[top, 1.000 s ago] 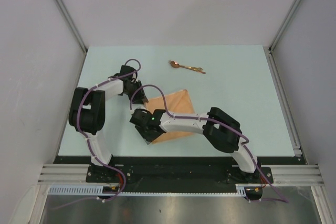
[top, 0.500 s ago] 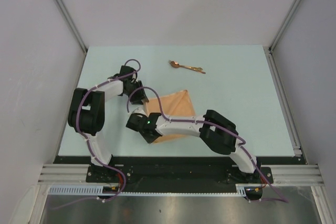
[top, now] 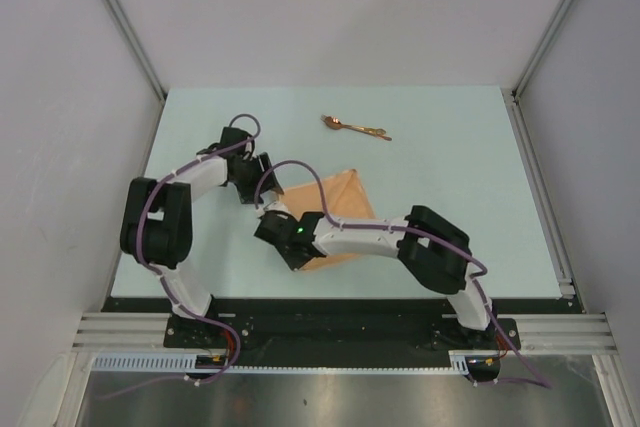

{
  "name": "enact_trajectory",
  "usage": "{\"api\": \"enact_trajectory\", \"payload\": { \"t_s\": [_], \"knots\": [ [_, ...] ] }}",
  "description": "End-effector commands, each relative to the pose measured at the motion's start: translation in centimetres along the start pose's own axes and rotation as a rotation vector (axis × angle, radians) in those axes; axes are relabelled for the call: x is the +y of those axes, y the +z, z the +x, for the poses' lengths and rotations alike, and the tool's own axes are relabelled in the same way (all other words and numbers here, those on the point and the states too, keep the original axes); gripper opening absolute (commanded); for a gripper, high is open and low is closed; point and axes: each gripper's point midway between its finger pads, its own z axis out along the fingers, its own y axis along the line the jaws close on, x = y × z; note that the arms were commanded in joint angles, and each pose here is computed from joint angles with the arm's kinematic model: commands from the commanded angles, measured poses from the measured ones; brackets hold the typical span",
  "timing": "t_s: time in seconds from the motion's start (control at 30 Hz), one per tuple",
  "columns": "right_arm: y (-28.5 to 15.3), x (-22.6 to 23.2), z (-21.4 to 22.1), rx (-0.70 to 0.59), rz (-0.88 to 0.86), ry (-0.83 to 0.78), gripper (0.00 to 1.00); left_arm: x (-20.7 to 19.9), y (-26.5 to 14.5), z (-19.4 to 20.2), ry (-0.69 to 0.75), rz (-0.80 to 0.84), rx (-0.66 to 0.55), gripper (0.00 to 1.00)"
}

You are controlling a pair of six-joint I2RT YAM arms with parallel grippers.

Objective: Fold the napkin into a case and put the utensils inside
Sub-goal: Pick up the upper triangle-folded napkin from the center of the board.

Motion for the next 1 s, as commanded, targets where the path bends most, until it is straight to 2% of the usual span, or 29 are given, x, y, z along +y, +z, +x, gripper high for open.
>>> {"api": "enact_trajectory", "payload": {
  "t_s": [0.0, 0.1, 0.27, 0.63, 0.97],
  "knots": [
    [-4.5, -0.1, -3.8, -0.126, -0.221, 0.139, 0.00, -1.5, -3.2, 0.4, -0.039, 0.077, -0.046, 0.69],
    [-5.0, -0.6, -4.1, -0.123, -0.309, 0.179, 0.00, -2.1, -3.5, 0.8, -0.059, 0.133, -0.044, 0.69],
    [-5.1, -1.2, -4.1, -0.121, -0.337, 0.181, 0.00, -3.0, -2.5, 2.0, -0.088, 0.197, 0.034, 0.68],
    [-5.7, -2.5, -4.4, -0.138, -0.342, 0.211, 0.00, -1.3, -1.1, 2.7, -0.143, 0.110, 0.069, 0.66],
    [-6.4, -3.4, -4.7, -0.157, -0.355, 0.231, 0.00, -2.0, 0.9, 1.9, -0.165, 0.112, 0.068, 0.60]
  ]
}}
